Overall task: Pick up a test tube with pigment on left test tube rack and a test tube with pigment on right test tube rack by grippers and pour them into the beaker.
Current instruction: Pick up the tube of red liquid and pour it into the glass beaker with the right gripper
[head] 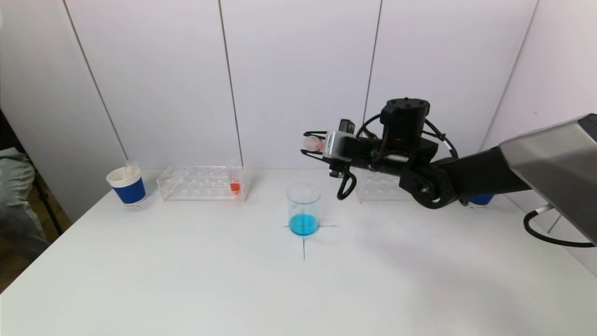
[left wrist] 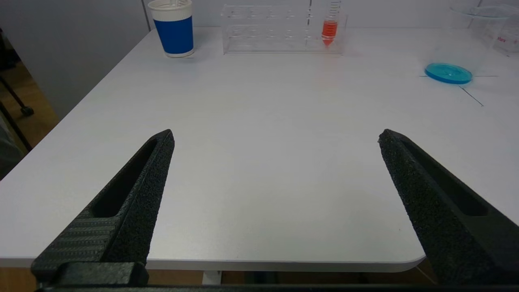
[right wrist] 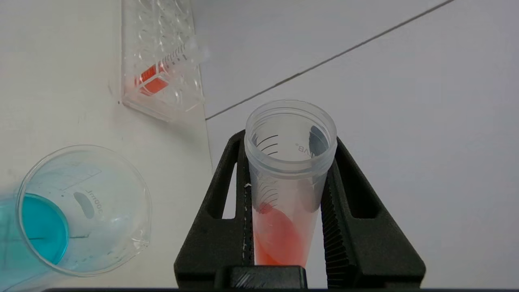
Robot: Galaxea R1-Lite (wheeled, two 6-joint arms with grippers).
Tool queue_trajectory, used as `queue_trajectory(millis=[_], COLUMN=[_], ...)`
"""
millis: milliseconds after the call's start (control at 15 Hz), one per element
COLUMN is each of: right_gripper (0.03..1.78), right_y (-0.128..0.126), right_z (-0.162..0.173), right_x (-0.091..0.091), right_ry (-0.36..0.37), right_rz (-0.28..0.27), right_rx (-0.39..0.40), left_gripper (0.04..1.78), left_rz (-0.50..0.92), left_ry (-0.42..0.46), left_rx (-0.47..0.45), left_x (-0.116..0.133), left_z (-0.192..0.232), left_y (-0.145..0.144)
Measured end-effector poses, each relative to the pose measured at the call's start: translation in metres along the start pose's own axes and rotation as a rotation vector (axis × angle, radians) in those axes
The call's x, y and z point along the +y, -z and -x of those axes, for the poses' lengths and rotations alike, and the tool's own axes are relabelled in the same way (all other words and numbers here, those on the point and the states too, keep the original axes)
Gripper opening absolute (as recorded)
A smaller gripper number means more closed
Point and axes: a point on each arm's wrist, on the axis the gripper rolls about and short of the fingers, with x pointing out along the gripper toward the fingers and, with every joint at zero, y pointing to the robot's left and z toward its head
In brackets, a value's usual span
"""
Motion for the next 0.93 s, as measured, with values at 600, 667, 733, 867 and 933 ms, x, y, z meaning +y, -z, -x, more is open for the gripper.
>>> queue_trajectory(millis=[600,667,733,867,933], right_gripper=[0.53,0.53,0.53,0.53,0.53], right_y=[0.014,0.015,0.017,0.022,0.024], right_z=[-0.004,-0.005,-0.004,-0.005,-0.005], right_x=[0.017,0.018,0.019,0.021,0.023], right_ry=[-0.051,-0.049,-0.051,-0.049,-0.05], right_rz=[0.15,0.181,0.201,0.211,0.213], right_rx=[-0.006,-0.003,0.002,0.012,0.015], left_gripper=[1.76,1.76,1.76,1.76,1.76], left_rz=[0.0,0.0,0.0,0.0,0.0], left_ry=[0.0,0.0,0.0,0.0,0.0], left_rx=[0.0,0.0,0.0,0.0,0.0], left_x=[0.0,0.0,0.0,0.0,0.0], left_z=[0.0,0.0,0.0,0.0,0.0], left_y=[0.0,0.0,0.0,0.0,0.0])
